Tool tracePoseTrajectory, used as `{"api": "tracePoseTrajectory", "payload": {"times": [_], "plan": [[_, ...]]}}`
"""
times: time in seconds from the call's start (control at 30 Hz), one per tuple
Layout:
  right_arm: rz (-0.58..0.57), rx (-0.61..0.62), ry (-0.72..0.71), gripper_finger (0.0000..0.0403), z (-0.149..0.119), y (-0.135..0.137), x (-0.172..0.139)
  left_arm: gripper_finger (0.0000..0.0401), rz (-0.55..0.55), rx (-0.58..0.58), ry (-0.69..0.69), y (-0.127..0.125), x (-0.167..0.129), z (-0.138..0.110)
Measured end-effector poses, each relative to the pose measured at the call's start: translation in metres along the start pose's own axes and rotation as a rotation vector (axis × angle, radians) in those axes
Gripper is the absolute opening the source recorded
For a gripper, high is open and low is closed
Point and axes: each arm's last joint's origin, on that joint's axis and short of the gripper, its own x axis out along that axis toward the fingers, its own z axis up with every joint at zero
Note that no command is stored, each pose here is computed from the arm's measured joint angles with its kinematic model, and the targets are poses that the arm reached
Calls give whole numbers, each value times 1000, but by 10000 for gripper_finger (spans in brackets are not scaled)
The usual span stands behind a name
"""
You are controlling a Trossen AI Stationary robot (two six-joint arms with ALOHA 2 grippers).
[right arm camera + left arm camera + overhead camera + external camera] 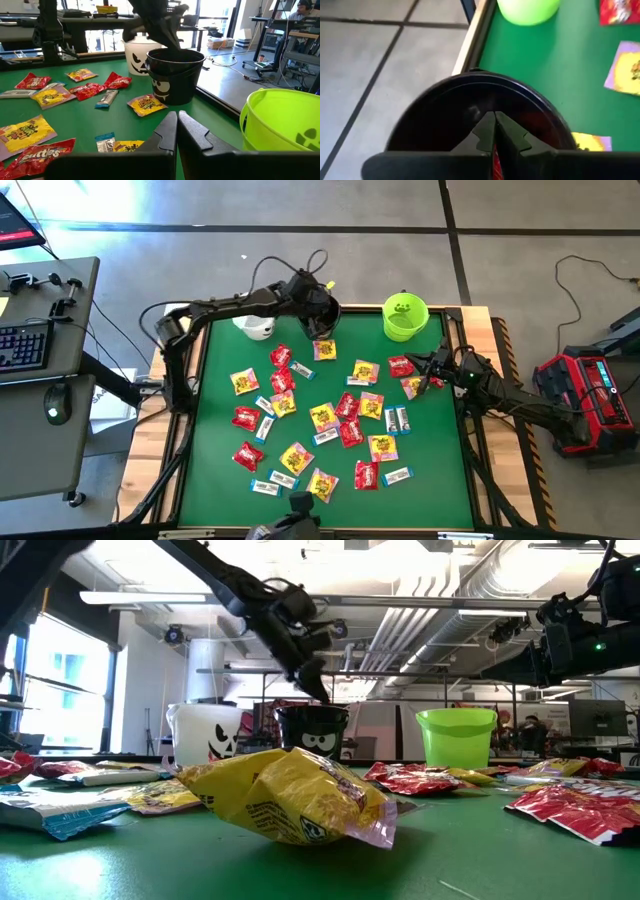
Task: Sort candy by brand, put in halloween buckets
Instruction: Put the red candy into the black bucket
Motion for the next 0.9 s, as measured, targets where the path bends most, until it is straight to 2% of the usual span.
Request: {"api": "tracePoseTrajectory", "payload": {"times": [0.23,0.37,0.9], "plan": [[0,0,0,0,0,0,0,0,-14,9,9,2,16,8],[0,0,0,0,0,0,0,0,-48,5,-11,1,17,9],[0,0,0,0,0,0,0,0,-59,4,-78,2,24,12]]}}
